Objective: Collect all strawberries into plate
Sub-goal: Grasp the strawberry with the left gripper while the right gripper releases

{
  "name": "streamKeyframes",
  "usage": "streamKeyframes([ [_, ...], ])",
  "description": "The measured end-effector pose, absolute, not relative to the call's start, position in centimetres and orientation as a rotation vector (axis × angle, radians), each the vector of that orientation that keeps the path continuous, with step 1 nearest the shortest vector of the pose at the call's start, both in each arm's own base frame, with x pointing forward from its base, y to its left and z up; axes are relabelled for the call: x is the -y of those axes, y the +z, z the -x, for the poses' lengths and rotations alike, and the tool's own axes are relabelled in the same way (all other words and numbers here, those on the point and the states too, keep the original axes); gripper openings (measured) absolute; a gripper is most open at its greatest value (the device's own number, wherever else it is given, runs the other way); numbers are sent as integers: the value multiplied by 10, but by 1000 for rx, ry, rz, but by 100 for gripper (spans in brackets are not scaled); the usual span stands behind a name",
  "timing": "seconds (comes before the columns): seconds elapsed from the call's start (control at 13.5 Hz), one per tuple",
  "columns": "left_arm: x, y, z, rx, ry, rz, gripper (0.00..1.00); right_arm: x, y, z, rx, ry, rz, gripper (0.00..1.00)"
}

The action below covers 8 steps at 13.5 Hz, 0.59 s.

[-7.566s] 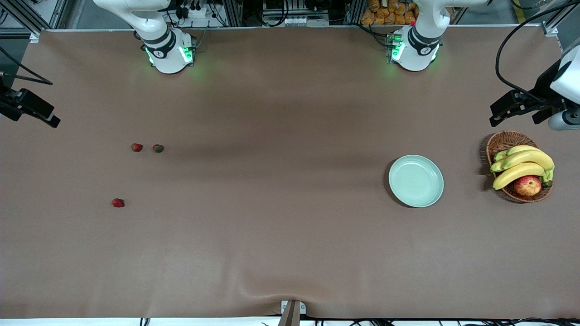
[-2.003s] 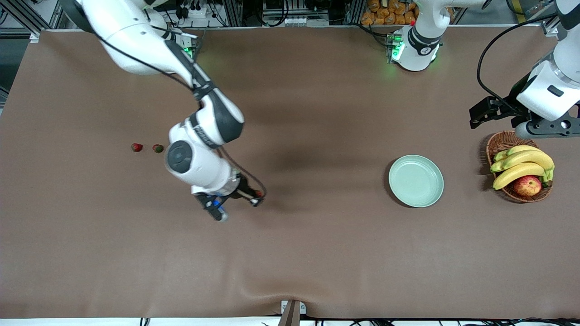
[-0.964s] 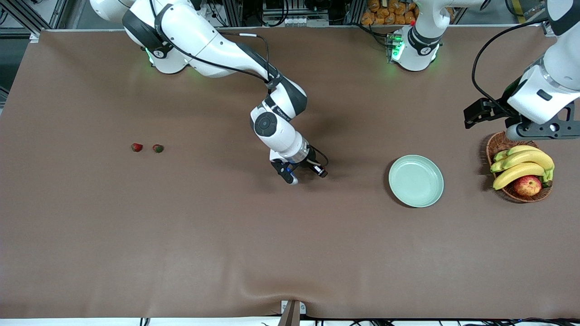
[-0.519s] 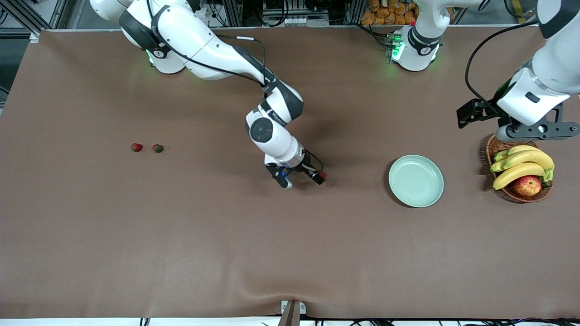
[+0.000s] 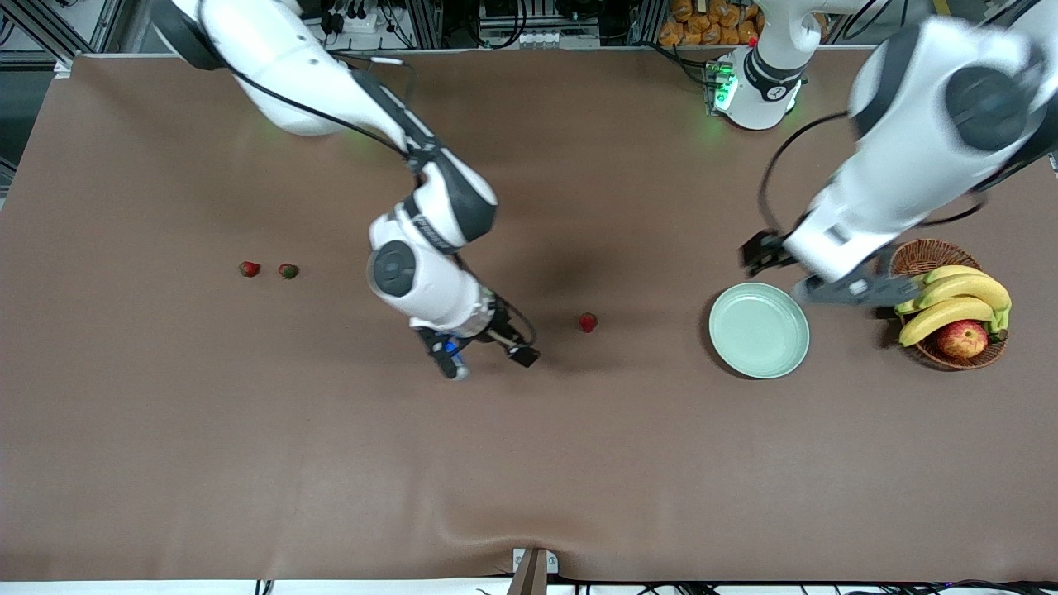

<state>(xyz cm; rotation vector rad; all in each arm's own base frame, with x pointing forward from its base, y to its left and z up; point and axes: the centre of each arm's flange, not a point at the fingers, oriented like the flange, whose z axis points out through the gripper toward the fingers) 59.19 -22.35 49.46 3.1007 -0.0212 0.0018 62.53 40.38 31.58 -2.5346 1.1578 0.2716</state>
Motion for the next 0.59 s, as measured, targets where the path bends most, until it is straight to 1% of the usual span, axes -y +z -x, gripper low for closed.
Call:
streamKeyframes([
  [0.15, 266, 443, -600, 6, -5, -3076, 100, -357, 344, -637, -1090, 334, 2612, 100],
  [0.3, 302, 397, -600, -28, -28, -3060, 100, -306, 372, -646, -1034, 389, 2663, 100],
  [0.45, 337, 362, -590, -84, -59, -3053, 100, -260, 393, -651, -975, 431, 2697, 100],
  [0.59, 375, 326, -574, -143, -85, -3050, 100, -231, 406, -647, -896, 428, 2736, 100],
])
